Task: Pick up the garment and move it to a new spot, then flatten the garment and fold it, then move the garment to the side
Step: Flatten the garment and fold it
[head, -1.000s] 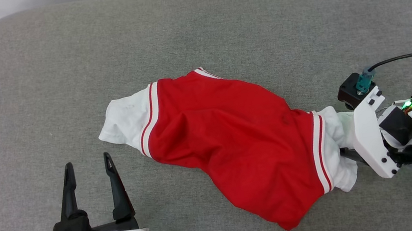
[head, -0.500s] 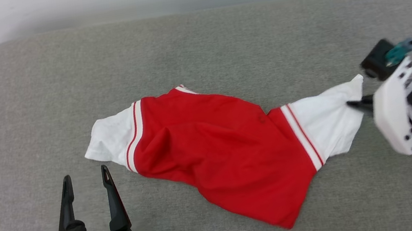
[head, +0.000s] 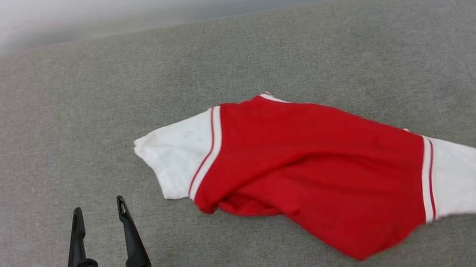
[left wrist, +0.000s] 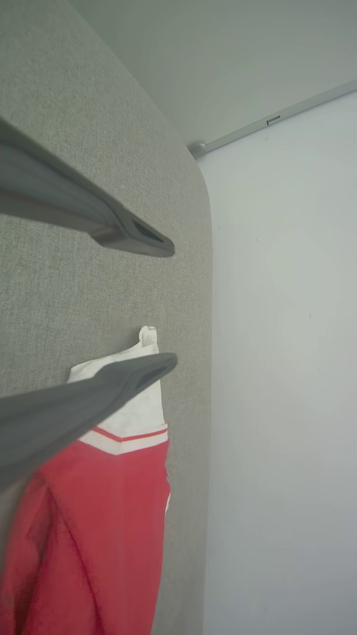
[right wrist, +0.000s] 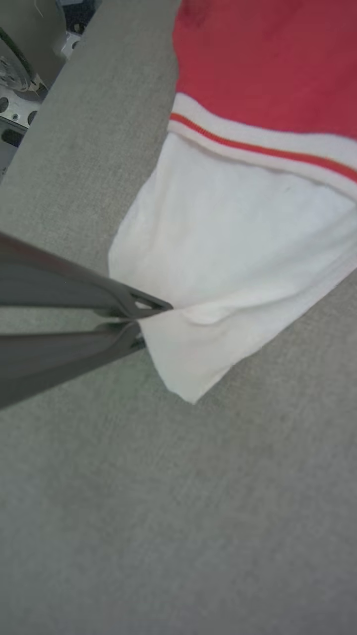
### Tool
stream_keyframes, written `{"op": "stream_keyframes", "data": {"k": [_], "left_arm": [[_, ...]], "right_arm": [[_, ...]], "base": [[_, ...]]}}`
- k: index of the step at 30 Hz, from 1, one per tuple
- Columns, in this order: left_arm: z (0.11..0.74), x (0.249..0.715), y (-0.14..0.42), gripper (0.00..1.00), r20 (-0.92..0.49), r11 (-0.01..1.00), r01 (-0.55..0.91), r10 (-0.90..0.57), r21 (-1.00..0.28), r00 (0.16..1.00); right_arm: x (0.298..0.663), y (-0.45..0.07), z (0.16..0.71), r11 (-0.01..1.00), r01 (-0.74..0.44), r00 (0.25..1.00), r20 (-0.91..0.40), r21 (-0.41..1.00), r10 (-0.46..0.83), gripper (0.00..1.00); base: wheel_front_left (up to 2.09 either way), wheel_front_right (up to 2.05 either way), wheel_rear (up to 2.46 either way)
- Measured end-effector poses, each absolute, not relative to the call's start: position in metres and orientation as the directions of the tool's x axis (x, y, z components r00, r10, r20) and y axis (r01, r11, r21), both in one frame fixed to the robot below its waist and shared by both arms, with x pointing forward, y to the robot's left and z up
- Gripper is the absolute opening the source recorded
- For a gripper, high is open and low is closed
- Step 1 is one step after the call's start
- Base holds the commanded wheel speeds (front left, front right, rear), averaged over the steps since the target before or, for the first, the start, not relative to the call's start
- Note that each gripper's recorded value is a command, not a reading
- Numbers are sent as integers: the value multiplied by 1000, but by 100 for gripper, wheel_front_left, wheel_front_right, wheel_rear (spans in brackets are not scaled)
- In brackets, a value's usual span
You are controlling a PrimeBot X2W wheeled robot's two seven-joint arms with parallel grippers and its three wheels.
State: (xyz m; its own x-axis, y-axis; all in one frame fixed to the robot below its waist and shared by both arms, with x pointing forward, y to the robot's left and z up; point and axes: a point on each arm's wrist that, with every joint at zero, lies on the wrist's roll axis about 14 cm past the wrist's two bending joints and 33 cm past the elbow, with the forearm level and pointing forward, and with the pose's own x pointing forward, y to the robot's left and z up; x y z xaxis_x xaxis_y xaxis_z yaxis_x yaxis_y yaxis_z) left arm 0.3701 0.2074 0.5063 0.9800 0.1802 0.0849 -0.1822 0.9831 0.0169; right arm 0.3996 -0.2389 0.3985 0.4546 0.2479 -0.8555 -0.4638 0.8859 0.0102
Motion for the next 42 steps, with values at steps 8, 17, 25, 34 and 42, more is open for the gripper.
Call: {"op": "stream_keyframes", "data": {"k": [8, 17, 25, 34, 42], "left_arm": [[506, 369, 206, 100, 85, 985, -169, 167, 19, 982], [526, 380, 210, 100, 149, 992, -108, 97, 70, 984], [563, 414, 210, 100, 246, 990, -13, -23, 141, 969], [585, 468, 199, 100, 232, 973, 99, -148, 211, 961], [588, 521, 182, 100, 126, 948, 189, -227, 255, 966]], "right_arm": [[365, -247, 369, 921, -387, 455, -858, 52, 239, 5], [426, -261, 449, 934, -336, 815, -535, -120, 224, 100], [451, -248, 524, 949, -245, 967, -127, -200, 223, 100], [434, -230, 559, 979, -122, 973, 175, -165, 151, 100], [415, -219, 580, 989, -39, 953, 293, -145, 81, 100]], "base": [[0, 0, 0], [0, 0, 0], [0, 0, 0], [0, 0, 0], [0, 0, 0]]}}
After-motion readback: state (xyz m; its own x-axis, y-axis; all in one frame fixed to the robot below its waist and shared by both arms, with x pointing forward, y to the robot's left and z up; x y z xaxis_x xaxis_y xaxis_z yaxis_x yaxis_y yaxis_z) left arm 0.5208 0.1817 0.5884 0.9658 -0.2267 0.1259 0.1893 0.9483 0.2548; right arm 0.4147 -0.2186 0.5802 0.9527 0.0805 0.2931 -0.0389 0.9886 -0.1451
